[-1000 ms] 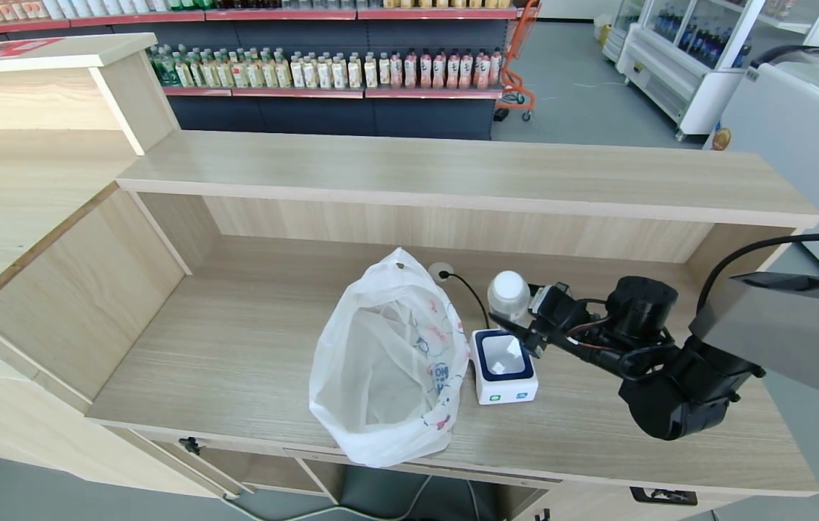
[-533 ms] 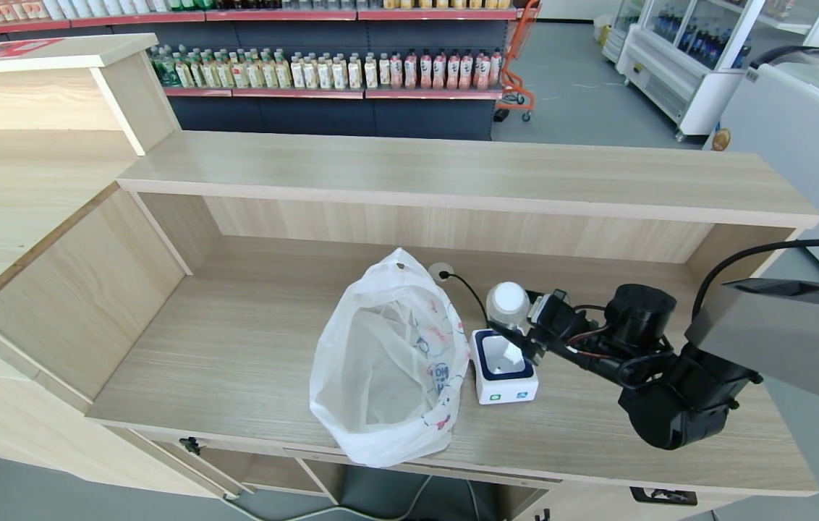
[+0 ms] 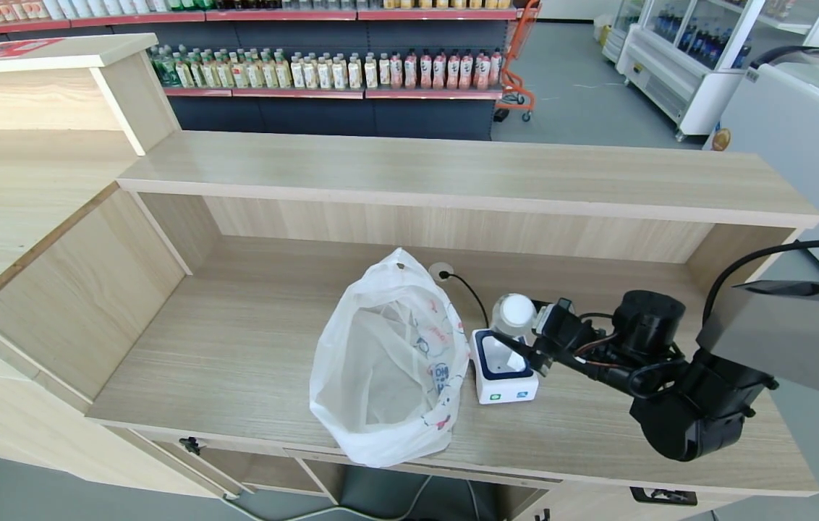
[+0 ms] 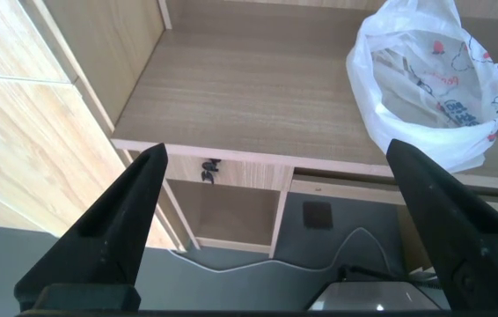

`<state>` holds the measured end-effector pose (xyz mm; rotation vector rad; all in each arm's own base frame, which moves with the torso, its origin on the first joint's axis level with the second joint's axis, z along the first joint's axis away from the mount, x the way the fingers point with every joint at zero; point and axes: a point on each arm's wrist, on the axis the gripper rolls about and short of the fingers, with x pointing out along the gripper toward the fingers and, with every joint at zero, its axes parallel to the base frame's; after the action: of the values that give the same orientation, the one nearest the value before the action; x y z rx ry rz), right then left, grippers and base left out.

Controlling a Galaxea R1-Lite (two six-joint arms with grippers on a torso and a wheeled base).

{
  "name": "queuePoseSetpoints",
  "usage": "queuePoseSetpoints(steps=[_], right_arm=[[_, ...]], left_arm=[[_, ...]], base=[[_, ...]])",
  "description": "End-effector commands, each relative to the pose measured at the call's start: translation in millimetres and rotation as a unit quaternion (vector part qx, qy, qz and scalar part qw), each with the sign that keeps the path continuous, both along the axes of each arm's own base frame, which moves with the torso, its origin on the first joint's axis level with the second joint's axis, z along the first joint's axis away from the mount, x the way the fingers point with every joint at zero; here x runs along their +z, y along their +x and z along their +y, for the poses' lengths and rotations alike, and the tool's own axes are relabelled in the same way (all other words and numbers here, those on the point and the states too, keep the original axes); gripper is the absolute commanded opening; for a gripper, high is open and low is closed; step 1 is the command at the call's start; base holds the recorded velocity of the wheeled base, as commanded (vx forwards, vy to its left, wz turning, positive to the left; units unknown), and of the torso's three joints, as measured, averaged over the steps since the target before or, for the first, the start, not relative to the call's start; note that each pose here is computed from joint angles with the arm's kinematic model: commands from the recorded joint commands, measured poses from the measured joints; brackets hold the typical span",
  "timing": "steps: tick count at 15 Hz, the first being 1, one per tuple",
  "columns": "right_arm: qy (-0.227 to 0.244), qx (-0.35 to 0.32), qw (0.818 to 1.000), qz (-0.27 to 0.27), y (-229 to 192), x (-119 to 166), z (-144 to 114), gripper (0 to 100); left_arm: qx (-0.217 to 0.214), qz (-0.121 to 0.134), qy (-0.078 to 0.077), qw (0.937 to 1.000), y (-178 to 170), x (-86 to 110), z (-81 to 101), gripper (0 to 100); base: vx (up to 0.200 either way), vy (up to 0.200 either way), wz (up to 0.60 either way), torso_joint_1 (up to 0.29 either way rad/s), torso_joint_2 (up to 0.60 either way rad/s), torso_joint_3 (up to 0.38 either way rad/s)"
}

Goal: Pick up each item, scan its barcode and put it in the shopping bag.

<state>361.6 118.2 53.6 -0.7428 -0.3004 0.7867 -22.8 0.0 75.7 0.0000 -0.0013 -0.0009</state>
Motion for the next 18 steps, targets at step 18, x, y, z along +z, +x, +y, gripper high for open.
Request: queuePoseSetpoints(steps=[18], right_arm=[[-0.020, 0.014, 1.000, -0.016, -0.3, -0.6, -3.2, 0]], left_arm=[[0.000, 0.000, 0.000, 1.0000, 0.0, -0.1, 0.0, 100]], base=[[0.000, 0.000, 0.00, 0.000, 0.00, 0.000]])
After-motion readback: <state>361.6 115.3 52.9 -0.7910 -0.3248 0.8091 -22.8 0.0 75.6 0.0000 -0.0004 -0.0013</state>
